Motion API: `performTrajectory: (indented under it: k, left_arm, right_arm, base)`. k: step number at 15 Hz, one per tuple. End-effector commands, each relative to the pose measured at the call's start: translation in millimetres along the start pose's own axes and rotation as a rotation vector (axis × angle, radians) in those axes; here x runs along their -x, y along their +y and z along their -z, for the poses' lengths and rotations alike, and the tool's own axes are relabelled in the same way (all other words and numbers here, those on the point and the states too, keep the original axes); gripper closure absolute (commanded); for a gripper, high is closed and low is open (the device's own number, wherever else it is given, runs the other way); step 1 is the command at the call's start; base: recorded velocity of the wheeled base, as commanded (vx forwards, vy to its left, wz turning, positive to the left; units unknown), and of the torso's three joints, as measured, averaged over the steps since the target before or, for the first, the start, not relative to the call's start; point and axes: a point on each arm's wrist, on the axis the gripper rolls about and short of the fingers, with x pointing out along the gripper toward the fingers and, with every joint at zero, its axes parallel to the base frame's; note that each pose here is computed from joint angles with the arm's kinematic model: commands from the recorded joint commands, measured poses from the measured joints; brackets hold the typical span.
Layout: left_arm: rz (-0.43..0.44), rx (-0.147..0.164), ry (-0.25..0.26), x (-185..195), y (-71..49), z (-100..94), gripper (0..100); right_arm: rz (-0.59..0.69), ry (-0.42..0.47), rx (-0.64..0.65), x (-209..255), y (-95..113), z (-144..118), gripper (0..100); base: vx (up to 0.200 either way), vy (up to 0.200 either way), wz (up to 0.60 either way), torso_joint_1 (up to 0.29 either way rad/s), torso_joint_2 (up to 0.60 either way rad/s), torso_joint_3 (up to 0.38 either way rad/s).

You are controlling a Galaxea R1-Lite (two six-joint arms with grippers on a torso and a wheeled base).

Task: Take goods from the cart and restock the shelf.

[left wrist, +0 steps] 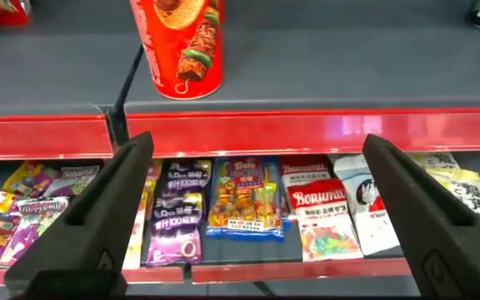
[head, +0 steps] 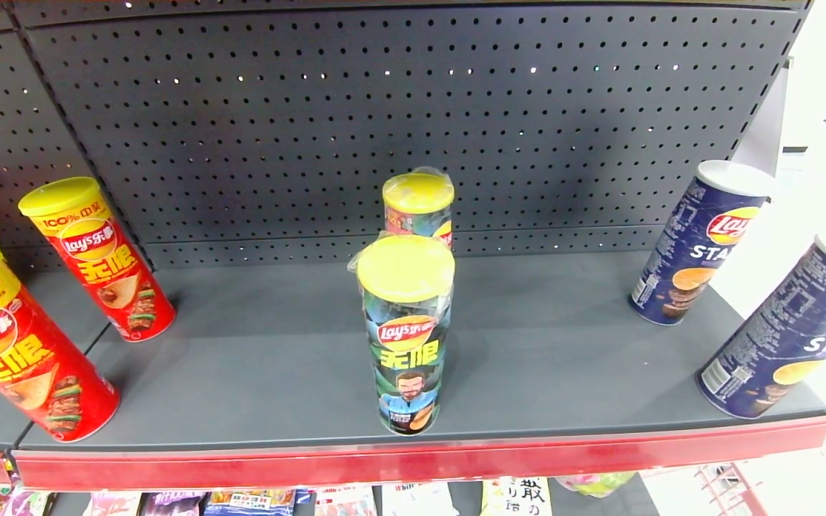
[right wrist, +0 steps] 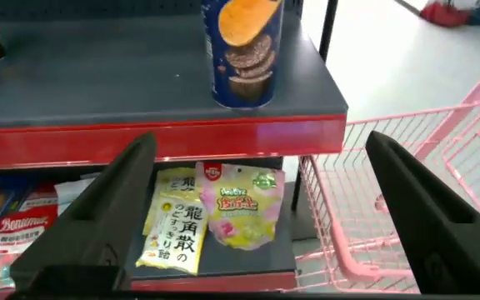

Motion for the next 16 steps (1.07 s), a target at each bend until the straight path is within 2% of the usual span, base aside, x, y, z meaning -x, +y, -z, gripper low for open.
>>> performTrajectory:
  k: [1, 2, 4, 5, 6, 16]
  left_arm:
    - [0.029, -0.002, -0.002, 0.1, 0.4, -0.5, 0]
    - [0.109, -0.012, -0.023, 1.9, 1.7, 0.0, 0]
    - [0.098, -0.008, -0.036, 2.9, 1.6, 0.3, 0]
    - [0.082, -0.007, -0.072, 5.5, 1.3, 1.7, 0]
    - [0.077, -0.004, -0.082, 6.3, 1.3, 1.6, 0]
    - [0.071, -0.005, -0.081, 6.2, 1.4, 2.0, 0]
  right_arm:
    - [-0.018, 0.042, 0.001, -0.1, 0.3, 5.0, 0]
    - [-0.072, 0.042, -0.002, -0.7, 1.5, 4.5, 0]
    - [-0.075, 0.039, 0.003, -0.6, 1.6, 5.1, 0]
    - [-0.075, 0.031, -0.002, -0.4, 1.6, 4.7, 0]
    - [-0.083, 0.034, 0.004, -0.5, 1.8, 4.8, 0]
    - [-0.077, 0.032, 0.006, -0.4, 1.6, 4.8, 0]
  base:
    - [0.0, 0.0, 0.0, 0.0, 0.0, 0.0]
    - [0.0, 0.0, 0.0, 0.0, 0.0, 0.0]
    - [0.0, 0.0, 0.0, 0.0, 0.0, 0.0]
    - [0.0, 0.0, 0.0, 0.0, 0.0, 0.0]
    - [0.0, 0.0, 0.0, 0.0, 0.0, 0.0]
    - [0.0, 0.0, 0.0, 0.0, 0.0, 0.0]
